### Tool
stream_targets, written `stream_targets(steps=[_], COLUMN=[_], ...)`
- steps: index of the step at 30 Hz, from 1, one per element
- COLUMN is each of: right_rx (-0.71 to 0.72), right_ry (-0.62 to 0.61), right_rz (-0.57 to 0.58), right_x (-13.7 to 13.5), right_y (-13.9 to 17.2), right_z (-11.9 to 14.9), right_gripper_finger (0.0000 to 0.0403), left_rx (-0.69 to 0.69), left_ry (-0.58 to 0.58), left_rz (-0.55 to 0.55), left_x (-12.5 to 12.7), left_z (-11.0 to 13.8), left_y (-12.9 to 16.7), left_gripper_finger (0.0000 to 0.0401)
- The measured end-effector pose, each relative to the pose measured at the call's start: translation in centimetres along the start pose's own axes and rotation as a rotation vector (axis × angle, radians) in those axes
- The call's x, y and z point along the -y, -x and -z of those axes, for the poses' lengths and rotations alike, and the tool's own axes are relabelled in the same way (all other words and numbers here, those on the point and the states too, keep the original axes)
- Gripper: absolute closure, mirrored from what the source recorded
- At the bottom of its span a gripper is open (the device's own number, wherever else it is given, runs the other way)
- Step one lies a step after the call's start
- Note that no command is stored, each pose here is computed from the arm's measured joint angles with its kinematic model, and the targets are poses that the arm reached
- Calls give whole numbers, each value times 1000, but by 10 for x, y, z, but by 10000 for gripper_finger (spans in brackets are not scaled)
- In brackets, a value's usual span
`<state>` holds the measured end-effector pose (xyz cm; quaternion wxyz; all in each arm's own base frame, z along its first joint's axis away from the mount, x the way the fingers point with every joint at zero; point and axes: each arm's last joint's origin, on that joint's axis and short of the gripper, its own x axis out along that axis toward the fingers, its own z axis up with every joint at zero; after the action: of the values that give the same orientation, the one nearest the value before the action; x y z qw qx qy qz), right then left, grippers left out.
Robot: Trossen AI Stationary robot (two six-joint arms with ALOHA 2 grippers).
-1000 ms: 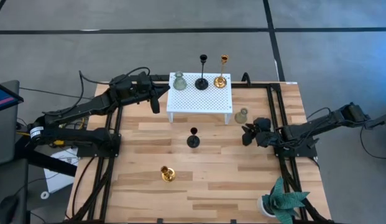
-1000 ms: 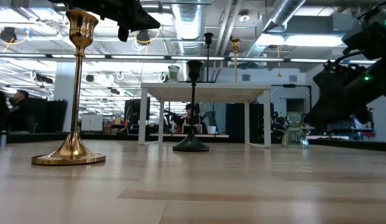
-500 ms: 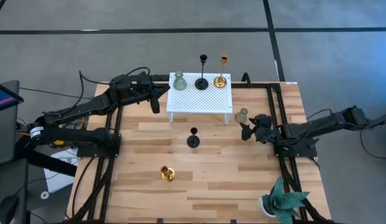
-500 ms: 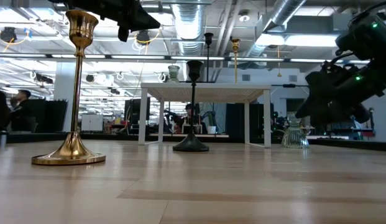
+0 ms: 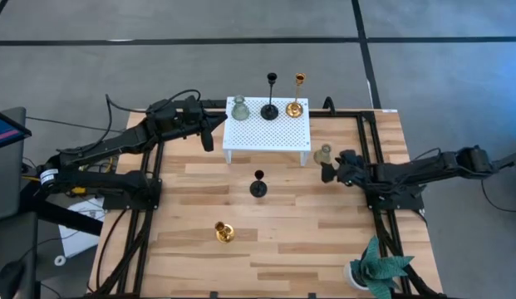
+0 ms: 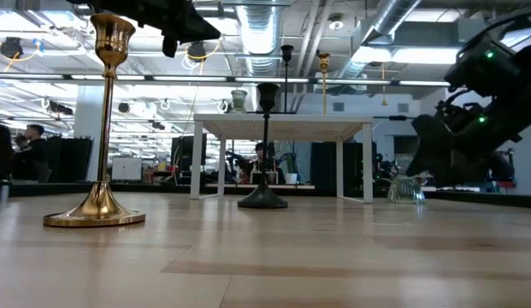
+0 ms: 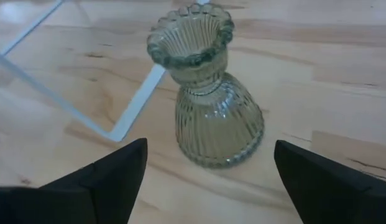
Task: Pick & Place candle stick holders
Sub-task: Align the transparent candle holder with the transparent candle holder on the shelf
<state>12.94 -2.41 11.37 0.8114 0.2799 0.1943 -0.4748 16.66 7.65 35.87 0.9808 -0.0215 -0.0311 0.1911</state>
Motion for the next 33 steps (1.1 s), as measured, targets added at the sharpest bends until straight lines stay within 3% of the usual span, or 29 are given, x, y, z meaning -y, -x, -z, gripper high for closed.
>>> stream_targets(steps=[6, 12, 33], right_rx=[35, 63, 131], right_ry=[-28, 35, 7], right_rz=[-18, -44, 43], right_x=[-6, -12, -8], right_y=[-7, -10, -33], right_z=[-3, -4, -13], right_gripper_finger=[42, 48, 64], left_rx=[0, 0, 0], left_ry=[0, 0, 0], left_rz=[0, 0, 1], left_x=[0, 0, 0], left_z=[0, 0, 0], left_y=[0, 0, 0], left_gripper_finger=[390, 390, 390])
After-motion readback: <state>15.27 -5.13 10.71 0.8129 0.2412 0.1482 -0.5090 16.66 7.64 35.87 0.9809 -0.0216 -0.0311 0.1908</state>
